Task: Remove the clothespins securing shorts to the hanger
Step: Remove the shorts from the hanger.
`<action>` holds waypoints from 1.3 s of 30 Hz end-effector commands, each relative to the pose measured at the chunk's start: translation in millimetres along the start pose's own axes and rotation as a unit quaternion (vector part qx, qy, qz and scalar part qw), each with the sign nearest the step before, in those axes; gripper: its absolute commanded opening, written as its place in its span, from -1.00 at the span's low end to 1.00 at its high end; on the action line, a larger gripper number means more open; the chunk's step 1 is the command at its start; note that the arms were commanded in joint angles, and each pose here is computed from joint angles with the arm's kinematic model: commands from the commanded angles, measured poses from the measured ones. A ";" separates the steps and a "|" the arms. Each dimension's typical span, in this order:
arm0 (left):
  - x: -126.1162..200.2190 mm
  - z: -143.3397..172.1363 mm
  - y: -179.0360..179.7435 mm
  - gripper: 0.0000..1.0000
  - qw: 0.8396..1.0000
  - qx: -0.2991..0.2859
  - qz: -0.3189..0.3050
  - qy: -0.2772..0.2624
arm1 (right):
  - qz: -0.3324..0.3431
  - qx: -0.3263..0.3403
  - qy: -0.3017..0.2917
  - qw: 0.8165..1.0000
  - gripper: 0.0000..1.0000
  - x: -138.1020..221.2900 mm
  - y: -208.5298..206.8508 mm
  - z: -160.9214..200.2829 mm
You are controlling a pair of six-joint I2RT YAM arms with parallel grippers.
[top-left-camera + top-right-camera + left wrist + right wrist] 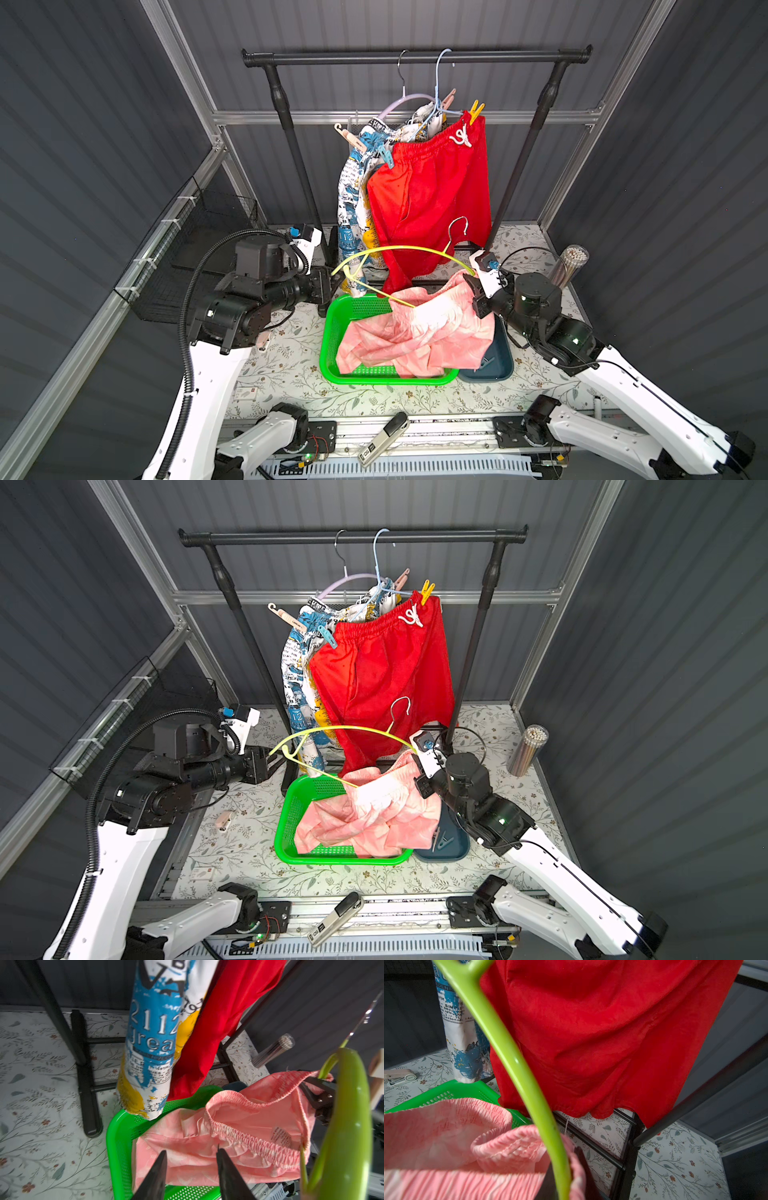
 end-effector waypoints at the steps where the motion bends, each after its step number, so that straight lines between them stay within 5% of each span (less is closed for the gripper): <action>1: -10.7 31.7 32.2 -0.09 0.991 -0.038 -0.101 0.083 | -0.053 -0.009 -0.109 0.993 -1.00 9.7 15.7 -63.6; 6: -10.5 42.2 100.5 -0.02 0.945 -0.045 -0.300 0.125 | -0.035 0.029 -0.078 0.996 -1.00 -7.8 16.3 -58.3; 9: -5.1 41.8 117.0 0.04 0.926 -0.045 -0.353 0.123 | -0.018 0.049 -0.062 0.997 -1.00 -15.7 14.2 -56.2; 14: 7.6 25.8 114.3 0.07 0.928 -0.057 -0.360 0.082 | -0.006 0.082 -0.048 0.995 -1.00 -24.3 14.8 -58.1; 18: 14.9 23.7 84.9 0.25 0.954 -0.127 -0.264 0.066 | 0.002 0.118 -0.029 0.993 -1.00 -32.3 18.7 -56.5; 30: 15.8 44.3 47.8 0.53 0.966 -0.190 -0.136 0.112 | 0.031 0.166 -0.001 0.986 -1.00 -46.4 13.7 -57.0; 39: 24.4 15.6 107.0 0.66 0.921 -0.172 -0.341 0.077 | 0.073 0.178 0.001 0.981 -1.00 -39.0 -3.6 -66.5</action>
Point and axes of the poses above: each gripper's point midway between its finger pads, its own x axis back along the fingers, its own y axis along the line the jaws close on, z = x × y, the point moved 1 cm from there along x, back along the fingers, and after that the axes turned 10 degrees about x, right-handed, at the moved point
